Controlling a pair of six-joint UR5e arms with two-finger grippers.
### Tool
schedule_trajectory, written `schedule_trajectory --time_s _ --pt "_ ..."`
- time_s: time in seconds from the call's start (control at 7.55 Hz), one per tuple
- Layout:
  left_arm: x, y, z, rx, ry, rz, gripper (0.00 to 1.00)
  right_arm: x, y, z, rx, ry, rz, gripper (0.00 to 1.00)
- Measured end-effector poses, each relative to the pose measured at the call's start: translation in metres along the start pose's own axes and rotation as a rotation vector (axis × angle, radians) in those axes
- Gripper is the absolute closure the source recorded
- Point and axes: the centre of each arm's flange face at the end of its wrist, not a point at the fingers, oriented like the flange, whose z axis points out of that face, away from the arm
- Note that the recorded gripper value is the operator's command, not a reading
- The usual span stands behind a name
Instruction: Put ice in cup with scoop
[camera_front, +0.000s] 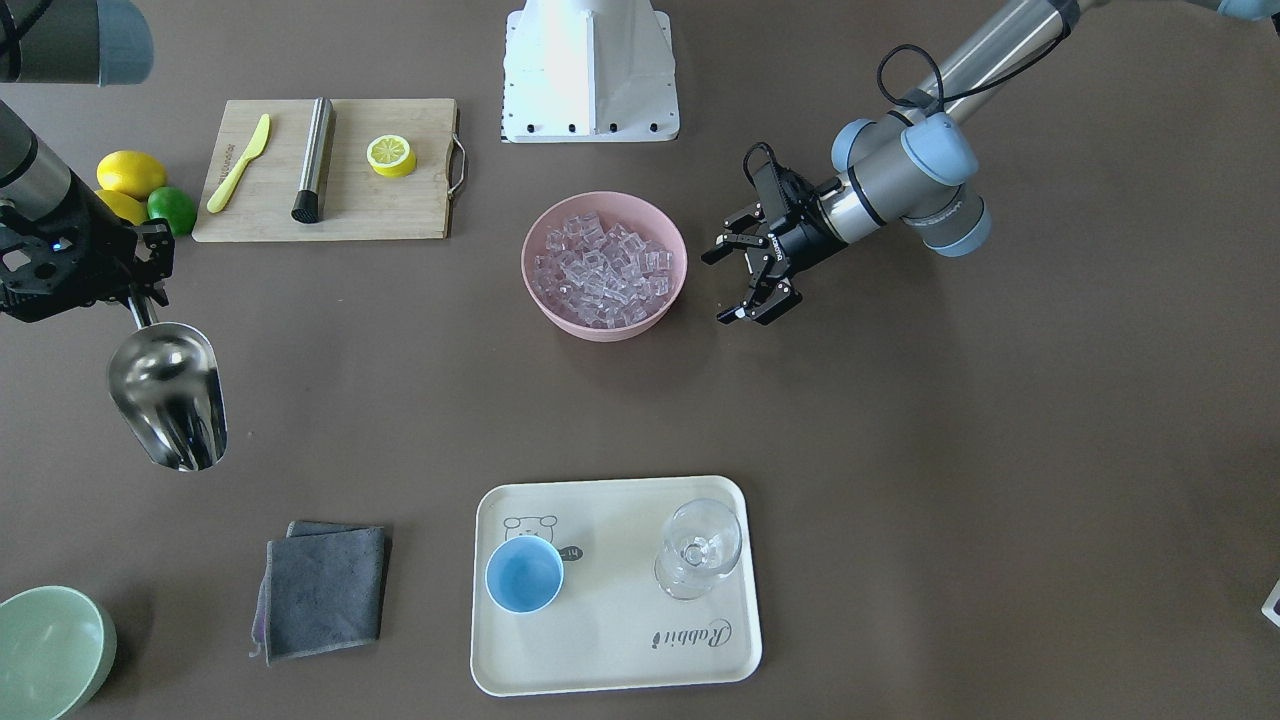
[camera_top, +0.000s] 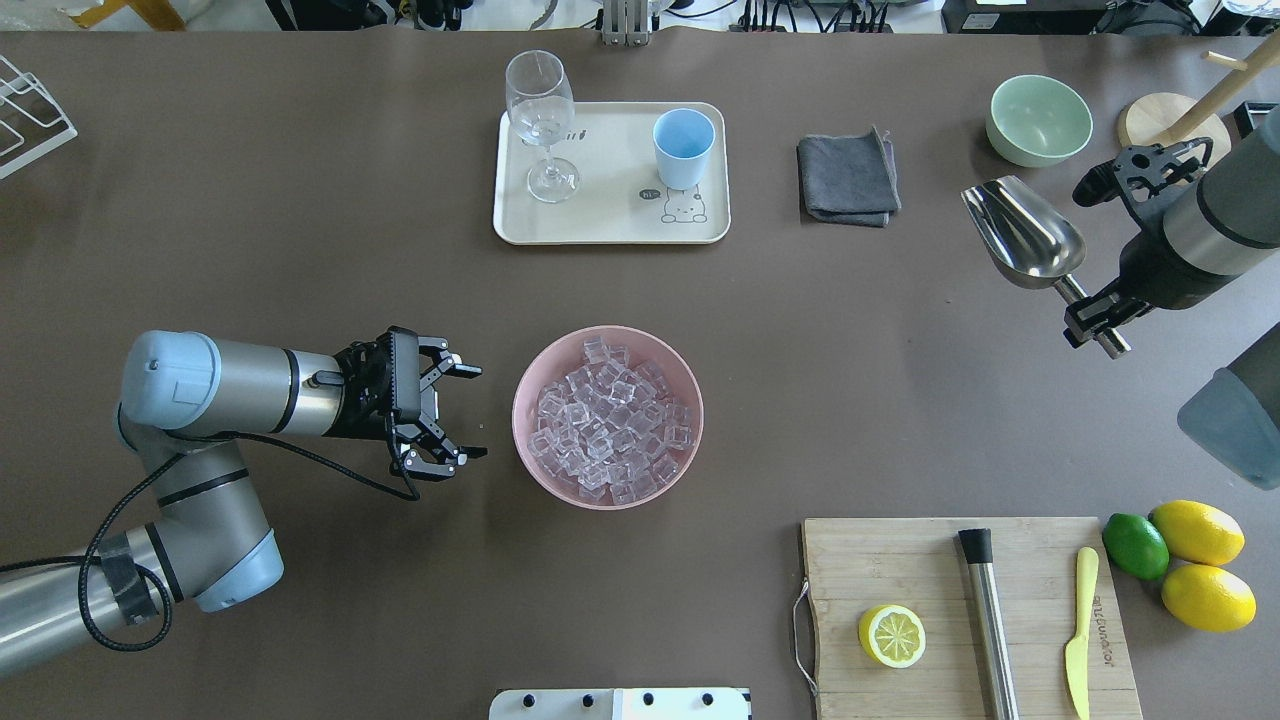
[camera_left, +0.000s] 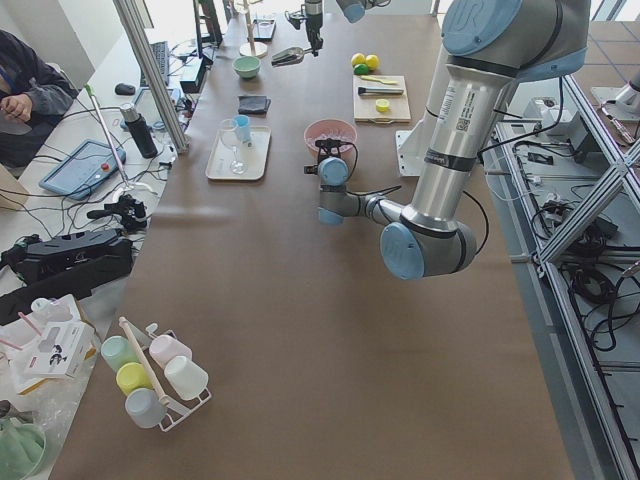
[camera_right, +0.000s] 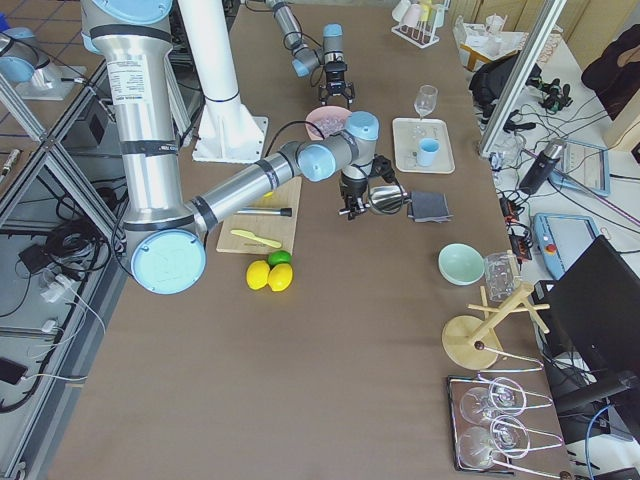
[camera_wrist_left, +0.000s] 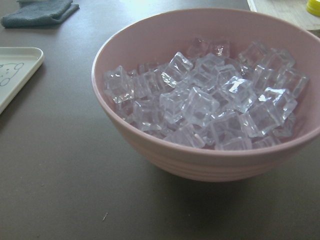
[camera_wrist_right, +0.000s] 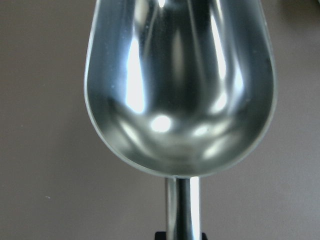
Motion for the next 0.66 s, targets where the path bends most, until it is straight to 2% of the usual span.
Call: schedule_trajectory --time_s 0.4,0.66 --pt "-0.001 0.0 -0.002 0.072 -0.021 -0.006 0.02 -0.012 -0.016 -0.004 0.031 0.056 -0.112 1.0" --pt "-0.001 0.001 0.009 0.09 -0.018 -0.034 0.02 -0.033 -0.026 -0.017 0.019 0.067 -0.271 1.0"
